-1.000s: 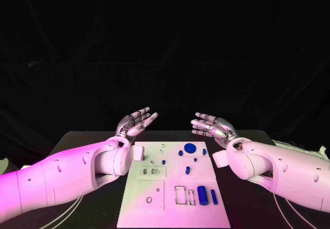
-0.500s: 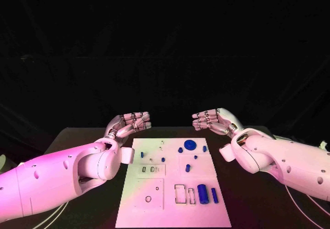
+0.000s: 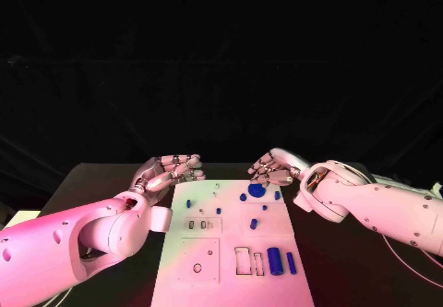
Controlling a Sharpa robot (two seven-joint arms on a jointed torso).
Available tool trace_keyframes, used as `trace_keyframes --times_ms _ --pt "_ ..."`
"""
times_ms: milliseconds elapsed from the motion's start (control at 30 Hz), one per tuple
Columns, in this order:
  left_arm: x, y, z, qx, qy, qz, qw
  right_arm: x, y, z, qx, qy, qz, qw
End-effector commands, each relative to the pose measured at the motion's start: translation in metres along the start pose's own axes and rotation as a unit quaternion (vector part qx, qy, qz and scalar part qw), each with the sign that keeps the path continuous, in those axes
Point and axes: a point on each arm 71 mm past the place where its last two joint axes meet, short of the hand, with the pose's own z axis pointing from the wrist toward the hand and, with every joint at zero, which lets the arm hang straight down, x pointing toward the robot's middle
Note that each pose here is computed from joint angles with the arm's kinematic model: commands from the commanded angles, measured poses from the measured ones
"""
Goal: Assemble the parts on the task board
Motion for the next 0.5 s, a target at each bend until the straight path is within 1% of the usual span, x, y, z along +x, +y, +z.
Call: trace_keyframes --times_ms 33,100,133,167,267,500 --pt "0.0075 -0.0023 -0.0016 -0.006 0.028 -0.022 0.999 0.004 0.001 0.003 0.027 0.039 -0.13 0.99" --pt "0.0094 -0.0032 -0.0026 -0.008 0.031 -0.027 0.999 0.004 0.003 0.004 0.025 0.041 -0.157 0.986" --pt "0.0096 -0.0033 -0.0028 -0.009 0.031 -0.027 0.999 0.004 0.004 0.004 0.025 0.042 -0.159 0.986" --pt "0.0111 -0.0039 -0.0036 -0.01 0.034 -0.03 0.999 0.004 0.006 0.005 0.023 0.044 -0.176 0.983" --pt "0.0131 -0.0049 -0.0054 -0.013 0.037 -0.034 0.999 0.003 0.009 0.007 0.021 0.045 -0.198 0.979" --pt "0.0165 -0.0066 -0.0089 -0.016 0.042 -0.038 0.998 0.004 0.014 0.011 0.015 0.046 -0.228 0.972"
